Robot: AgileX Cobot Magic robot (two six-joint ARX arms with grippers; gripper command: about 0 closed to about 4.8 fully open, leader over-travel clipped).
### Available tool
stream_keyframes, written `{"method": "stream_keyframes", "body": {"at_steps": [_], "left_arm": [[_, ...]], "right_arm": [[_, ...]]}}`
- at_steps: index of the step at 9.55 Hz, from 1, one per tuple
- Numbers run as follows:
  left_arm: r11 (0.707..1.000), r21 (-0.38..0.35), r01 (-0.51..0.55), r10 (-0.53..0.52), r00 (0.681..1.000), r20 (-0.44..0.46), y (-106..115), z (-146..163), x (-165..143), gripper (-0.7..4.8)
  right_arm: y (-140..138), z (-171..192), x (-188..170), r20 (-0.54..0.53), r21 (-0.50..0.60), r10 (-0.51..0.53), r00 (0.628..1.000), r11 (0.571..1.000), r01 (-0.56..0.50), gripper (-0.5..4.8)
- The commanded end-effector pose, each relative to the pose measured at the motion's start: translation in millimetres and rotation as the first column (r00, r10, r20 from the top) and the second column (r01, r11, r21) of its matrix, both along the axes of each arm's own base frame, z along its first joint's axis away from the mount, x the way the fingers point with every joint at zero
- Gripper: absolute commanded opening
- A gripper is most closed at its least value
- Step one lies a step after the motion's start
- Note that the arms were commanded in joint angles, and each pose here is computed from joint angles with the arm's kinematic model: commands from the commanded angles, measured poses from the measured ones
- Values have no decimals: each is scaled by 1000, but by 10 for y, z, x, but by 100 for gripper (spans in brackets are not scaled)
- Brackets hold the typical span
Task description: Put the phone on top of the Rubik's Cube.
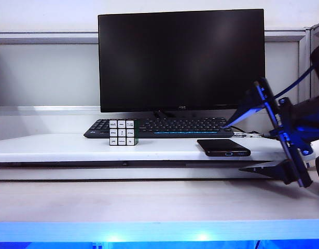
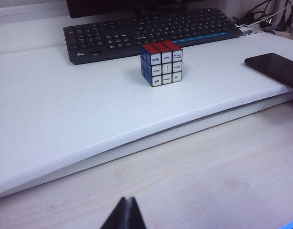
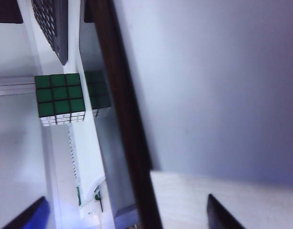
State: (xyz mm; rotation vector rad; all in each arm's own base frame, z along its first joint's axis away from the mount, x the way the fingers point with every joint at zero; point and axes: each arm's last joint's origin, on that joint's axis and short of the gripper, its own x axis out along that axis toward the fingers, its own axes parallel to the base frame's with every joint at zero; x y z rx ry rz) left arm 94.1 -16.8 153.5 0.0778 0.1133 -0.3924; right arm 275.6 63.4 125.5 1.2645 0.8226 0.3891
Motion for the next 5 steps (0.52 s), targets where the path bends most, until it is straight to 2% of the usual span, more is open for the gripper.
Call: {"method": "stream_keyframes", "body": {"at_steps": [1,2,4,5], "left_arm": [[1000,3,9,-9,1000,-18,-2,-21,-2,-6],[1000,4,7,-6,1000,-18,-1,-22,-2,-6],[1000,4,6,-6,1000,-18,-1,-22,-2,-6],[1000,4,6,-6,1000,-18,-1,-22,-2,-6]], "right_arm": [[18,21,12,18,1,1,1000,1000,-1,322],[18,21,12,18,1,2,1000,1000,-2,322],[20,21,10,17,2,5,1000,1000,-5,238],[21,21,10,17,3,7,1000,1000,-7,215]]}}
